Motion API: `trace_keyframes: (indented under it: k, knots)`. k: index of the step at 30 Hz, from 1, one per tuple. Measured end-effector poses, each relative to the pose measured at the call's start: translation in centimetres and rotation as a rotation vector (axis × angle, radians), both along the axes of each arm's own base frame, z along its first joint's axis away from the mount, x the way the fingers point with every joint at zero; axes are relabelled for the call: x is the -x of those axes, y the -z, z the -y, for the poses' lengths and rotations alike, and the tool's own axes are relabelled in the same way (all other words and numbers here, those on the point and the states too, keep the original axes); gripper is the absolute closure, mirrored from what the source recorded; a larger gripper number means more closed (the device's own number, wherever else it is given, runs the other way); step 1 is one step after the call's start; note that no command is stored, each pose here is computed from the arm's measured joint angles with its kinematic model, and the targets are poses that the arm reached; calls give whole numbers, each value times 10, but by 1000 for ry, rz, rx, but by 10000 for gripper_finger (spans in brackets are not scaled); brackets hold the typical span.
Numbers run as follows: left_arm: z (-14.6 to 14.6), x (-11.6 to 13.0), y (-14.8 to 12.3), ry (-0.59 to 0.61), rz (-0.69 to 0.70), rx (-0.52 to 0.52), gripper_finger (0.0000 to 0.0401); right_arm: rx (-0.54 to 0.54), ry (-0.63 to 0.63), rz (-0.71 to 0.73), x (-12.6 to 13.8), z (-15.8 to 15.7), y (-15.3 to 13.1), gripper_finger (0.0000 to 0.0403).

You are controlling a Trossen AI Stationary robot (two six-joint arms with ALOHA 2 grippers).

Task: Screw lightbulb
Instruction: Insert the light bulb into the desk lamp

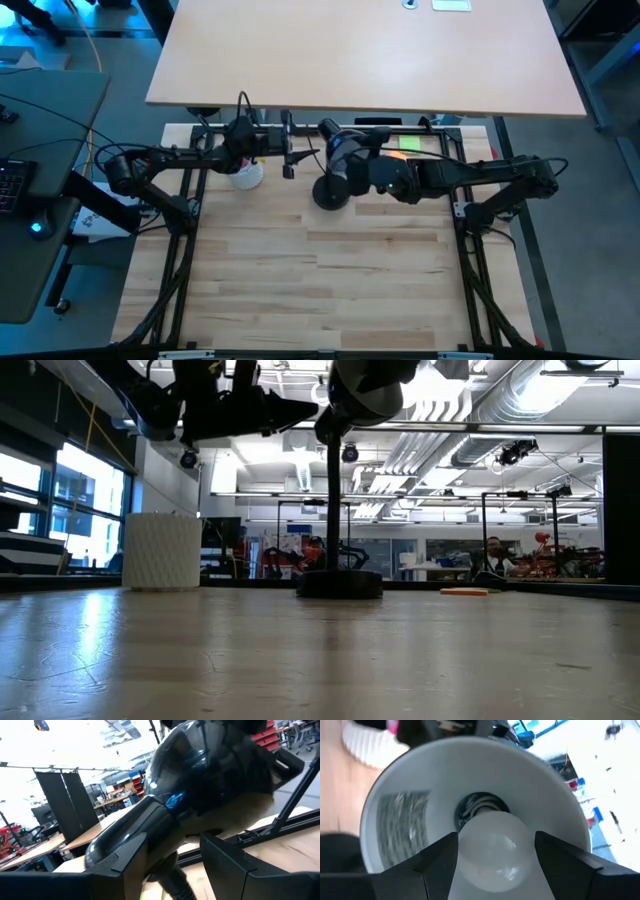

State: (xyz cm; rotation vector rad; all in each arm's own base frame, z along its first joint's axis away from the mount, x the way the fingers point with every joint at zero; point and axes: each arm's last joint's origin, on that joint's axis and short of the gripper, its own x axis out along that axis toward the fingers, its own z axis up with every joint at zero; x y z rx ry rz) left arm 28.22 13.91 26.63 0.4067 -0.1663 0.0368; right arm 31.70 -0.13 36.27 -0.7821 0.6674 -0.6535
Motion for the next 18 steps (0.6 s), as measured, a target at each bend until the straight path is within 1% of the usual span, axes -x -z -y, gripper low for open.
trace_keyframes:
  k: [4, 7, 14, 16, 18]
  knots:
    - [4, -2, 0, 10, 1, -4, 225, -88, 40, 114, 0, 0, -1, 144]
    - [5, -3, 0, 5, 2, -27, 225, -174, 84, 222, 0, 0, -1, 144]
    - [10, -6, 0, -106, -6, -94, 225, -410, 187, 520, 0, 0, -4, 144]
    - [10, -6, 0, -116, -8, -107, 225, -440, 195, 559, 0, 0, -5, 144]
    - [10, -6, 1, -127, -18, -102, 225, -444, 192, 565, 1, 0, -6, 144]
